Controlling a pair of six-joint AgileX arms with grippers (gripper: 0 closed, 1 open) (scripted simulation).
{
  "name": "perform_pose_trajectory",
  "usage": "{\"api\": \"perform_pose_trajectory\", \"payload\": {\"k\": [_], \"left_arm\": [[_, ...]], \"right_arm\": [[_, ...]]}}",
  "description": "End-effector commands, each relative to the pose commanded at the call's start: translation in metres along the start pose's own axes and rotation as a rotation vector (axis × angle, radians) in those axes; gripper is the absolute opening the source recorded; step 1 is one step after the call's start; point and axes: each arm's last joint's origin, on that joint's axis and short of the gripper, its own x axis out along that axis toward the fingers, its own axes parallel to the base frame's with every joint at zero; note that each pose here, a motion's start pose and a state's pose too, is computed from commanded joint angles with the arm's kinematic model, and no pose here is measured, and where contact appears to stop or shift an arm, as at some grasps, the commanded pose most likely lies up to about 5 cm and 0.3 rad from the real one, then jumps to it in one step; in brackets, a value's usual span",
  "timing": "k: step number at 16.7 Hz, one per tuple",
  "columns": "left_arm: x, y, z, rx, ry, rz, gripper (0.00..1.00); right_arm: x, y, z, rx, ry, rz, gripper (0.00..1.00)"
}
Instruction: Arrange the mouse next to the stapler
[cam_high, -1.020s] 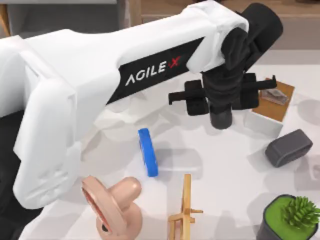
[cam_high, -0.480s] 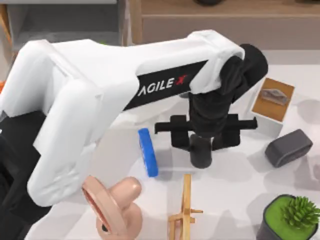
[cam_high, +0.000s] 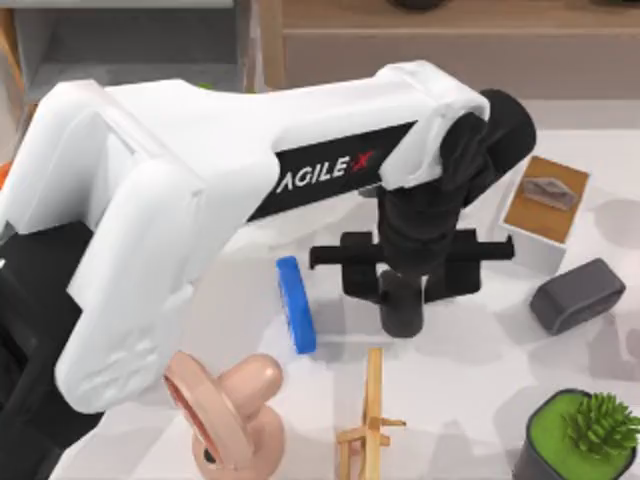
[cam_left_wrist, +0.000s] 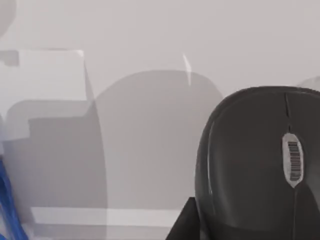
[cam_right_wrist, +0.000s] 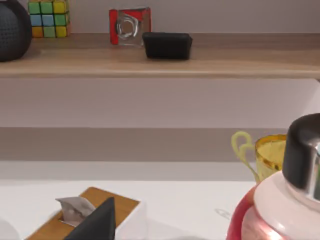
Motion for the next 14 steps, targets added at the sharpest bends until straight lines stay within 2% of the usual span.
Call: {"api": "perform_pose_trajectory", "payload": {"k": [8,14], "left_arm": [[0.0,0.0,0.0,0.0,0.0,0.0,0.98],[0.0,0.0,0.0,0.0,0.0,0.0,1.0]], "right_arm": [[0.0,0.0,0.0,0.0,0.0,0.0,1.0],[0.0,0.0,0.0,0.0,0.0,0.0,1.0]]}}
